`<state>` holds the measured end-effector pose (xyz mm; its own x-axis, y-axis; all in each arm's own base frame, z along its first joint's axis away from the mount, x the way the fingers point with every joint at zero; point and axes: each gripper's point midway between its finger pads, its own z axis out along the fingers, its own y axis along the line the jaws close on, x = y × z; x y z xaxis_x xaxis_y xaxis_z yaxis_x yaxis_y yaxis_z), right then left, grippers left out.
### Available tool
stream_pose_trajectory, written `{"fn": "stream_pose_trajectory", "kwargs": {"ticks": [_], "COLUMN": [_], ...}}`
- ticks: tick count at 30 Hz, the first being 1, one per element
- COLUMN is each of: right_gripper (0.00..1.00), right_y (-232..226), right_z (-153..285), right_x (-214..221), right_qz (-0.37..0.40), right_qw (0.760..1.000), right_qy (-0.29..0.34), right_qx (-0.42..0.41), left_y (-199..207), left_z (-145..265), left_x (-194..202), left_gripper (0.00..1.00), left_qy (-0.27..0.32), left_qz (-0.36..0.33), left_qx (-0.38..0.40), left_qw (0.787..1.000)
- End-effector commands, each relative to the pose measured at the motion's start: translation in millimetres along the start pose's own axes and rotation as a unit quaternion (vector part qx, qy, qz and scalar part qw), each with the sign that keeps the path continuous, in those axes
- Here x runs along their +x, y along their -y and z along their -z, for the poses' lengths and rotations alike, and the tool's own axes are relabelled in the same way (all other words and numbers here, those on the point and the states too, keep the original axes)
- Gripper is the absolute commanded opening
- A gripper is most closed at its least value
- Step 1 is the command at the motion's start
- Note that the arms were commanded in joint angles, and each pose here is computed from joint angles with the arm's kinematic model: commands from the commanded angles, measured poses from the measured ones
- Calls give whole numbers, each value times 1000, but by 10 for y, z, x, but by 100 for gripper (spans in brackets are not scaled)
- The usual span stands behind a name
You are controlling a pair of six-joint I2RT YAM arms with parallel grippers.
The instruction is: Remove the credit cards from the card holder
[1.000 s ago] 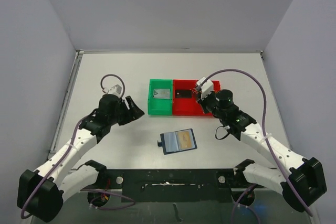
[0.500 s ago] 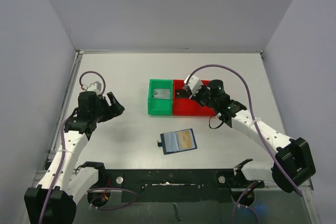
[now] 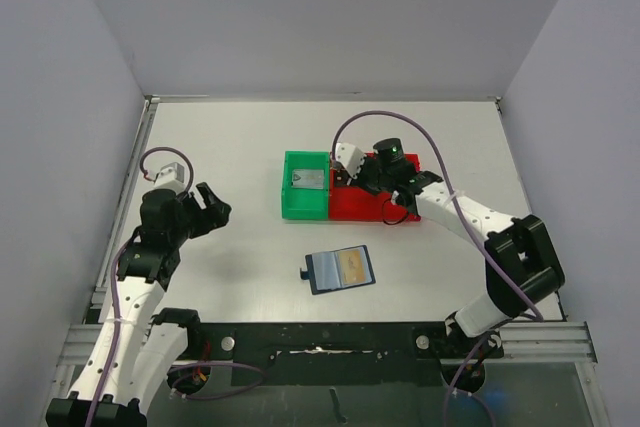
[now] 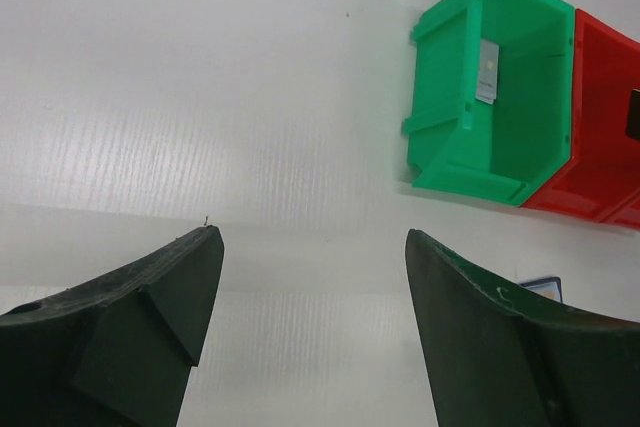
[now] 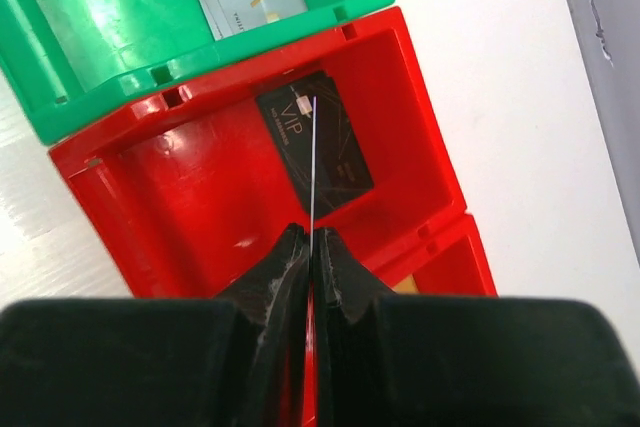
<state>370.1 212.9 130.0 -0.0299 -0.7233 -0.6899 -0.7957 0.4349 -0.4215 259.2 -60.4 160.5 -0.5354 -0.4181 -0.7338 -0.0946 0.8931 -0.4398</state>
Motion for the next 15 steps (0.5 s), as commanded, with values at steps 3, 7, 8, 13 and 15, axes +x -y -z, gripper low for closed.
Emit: {"fn": "stream_pose_trajectory", "kwargs": {"ticks": [3, 7, 8, 13, 15], "right_gripper": [0, 0, 0, 1, 1], "right_y": [243, 332, 341, 353, 367], "right_z": [-263, -407, -442, -660, -741], "right_x": [-43, -12, -17, -28, -13], "right_qz": [75, 94, 99, 128, 132], "right_qw": [997, 995, 994, 991, 990], "right_qy": [-21, -32, -33, -39, -44], "right_qx": [10, 18, 17, 1, 1], "left_y": [27, 14, 11, 5, 5], "left_z": [17, 25, 26, 12, 0], "left_x": [-213, -214, -220, -231, -235], "left_gripper": [73, 73, 73, 74, 74], "left_qy": [43, 45, 47, 48, 48], "left_qz": [-8, -7, -7, -8, -10], "left_qx": [1, -2, -3, -5, -6], "left_qw": [999, 999, 999, 999, 999]}}
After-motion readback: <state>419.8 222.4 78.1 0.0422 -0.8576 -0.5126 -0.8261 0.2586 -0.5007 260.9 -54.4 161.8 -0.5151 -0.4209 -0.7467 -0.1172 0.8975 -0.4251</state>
